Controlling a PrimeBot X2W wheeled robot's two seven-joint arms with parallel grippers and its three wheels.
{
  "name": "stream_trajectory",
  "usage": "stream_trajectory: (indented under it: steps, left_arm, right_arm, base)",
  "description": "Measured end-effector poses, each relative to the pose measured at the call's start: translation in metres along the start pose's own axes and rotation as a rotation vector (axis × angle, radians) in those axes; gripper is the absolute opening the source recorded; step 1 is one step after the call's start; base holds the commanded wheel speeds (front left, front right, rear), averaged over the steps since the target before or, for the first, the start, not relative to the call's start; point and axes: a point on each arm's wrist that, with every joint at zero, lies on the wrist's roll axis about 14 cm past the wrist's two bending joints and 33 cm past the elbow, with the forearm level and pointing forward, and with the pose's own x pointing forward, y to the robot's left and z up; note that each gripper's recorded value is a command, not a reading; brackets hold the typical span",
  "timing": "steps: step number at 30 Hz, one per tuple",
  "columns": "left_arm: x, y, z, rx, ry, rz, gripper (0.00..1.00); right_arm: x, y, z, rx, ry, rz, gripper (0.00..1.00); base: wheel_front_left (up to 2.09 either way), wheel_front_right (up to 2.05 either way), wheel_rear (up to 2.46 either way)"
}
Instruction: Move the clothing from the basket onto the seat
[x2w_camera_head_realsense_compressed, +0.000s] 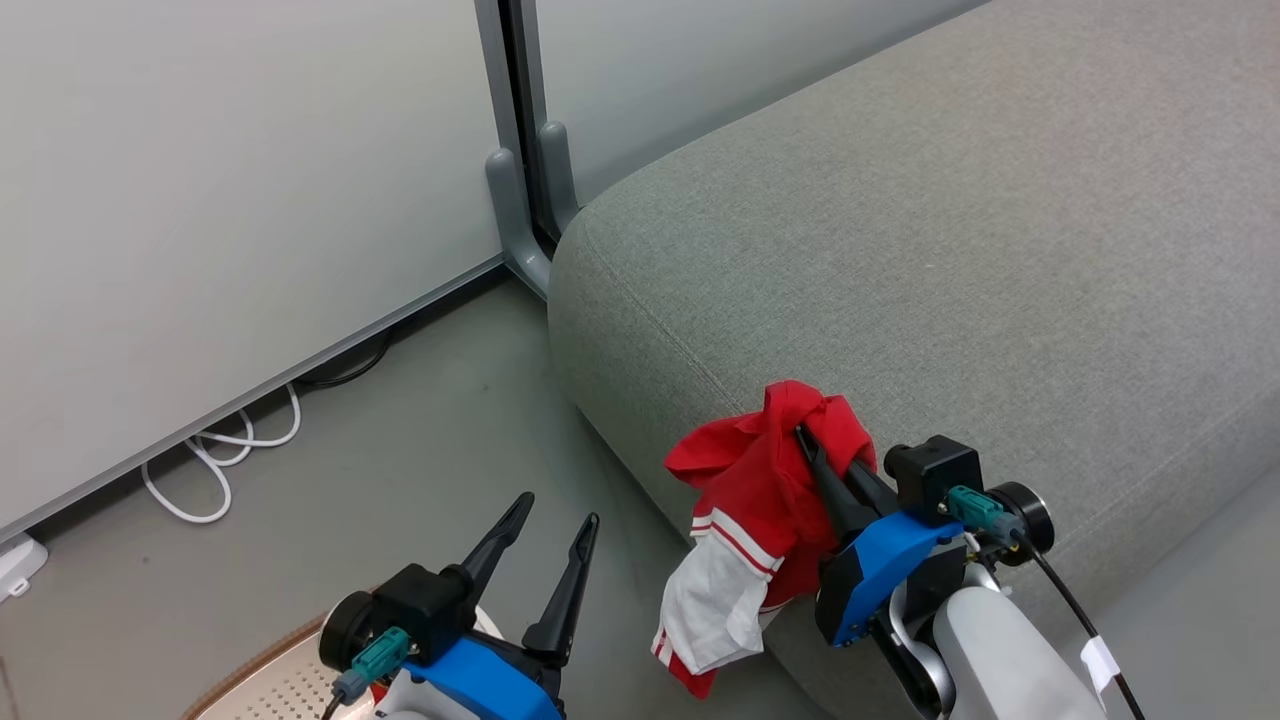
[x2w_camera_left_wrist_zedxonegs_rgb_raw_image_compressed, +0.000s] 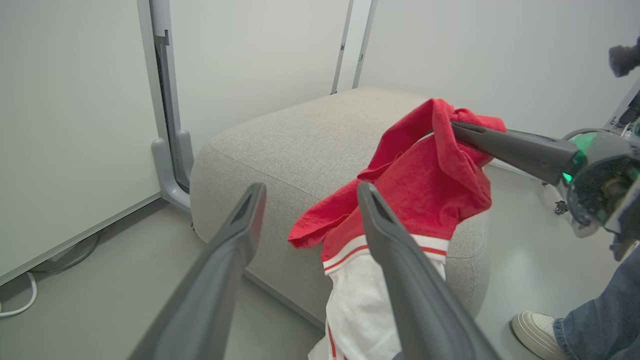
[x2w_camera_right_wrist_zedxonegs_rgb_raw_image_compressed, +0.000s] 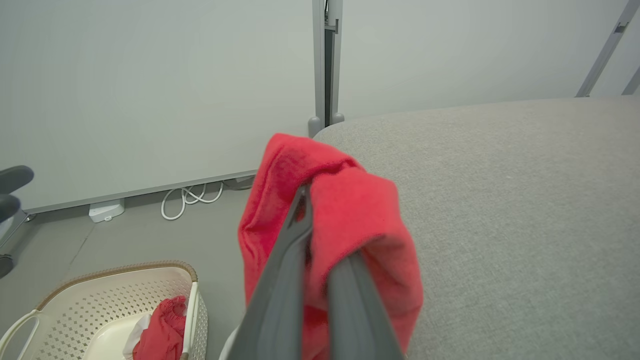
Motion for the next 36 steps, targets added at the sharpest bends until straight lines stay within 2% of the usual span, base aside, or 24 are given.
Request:
stream_trajectory:
  steps: [12, 15, 20, 24, 27, 32, 36]
  left_arm:
    - [-0.004, 0.002, -0.002, -0.002, 0.007, 0.009, 1.0]
    - [-0.003, 0.006, -0.004, -0.004, 0.009, 0.008, 1.0]
    - [0.003, 0.017, -0.009, -0.002, 0.014, -0.001, 1.0]
    - [0.014, 0.028, -0.009, 0.011, 0.006, -0.025, 1.0]
    - [0.02, 0.044, -0.012, 0.02, 0.006, -0.027, 1.0]
    - [0.03, 0.071, -0.018, 0.017, 0.0, -0.028, 1.0]
    - [0.031, 0.089, -0.031, 0.007, 0.012, -0.025, 1.0]
  right_arm:
    - [0.007, 0.006, -0.001, 0.019, 0.027, 0.019, 0.0]
    - [0.022, -0.004, 0.018, -0.034, 0.021, 0.01, 0.0]
    - [0.052, -0.059, 0.082, -0.171, -0.035, -0.075, 0.0]
    - [0.073, -0.11, 0.144, -0.241, -0.11, -0.185, 0.0]
    - [0.089, -0.136, 0.171, -0.278, -0.124, -0.251, 0.0]
    - [0.114, -0.173, 0.197, -0.303, -0.14, -0.359, 0.0]
    - [0.136, -0.19, 0.176, -0.289, -0.1, -0.406, 0.0]
  base:
    - [0.0, 0.0, 0.0]
    - [0.0, 0.0, 0.0]
    - [0.0, 0.0, 0.0]
    - [0.0, 0.0, 0.0]
    - [0.0, 0.0, 0.0]
    - [0.0, 0.0, 0.0]
    - [0.0, 0.0, 0.0]
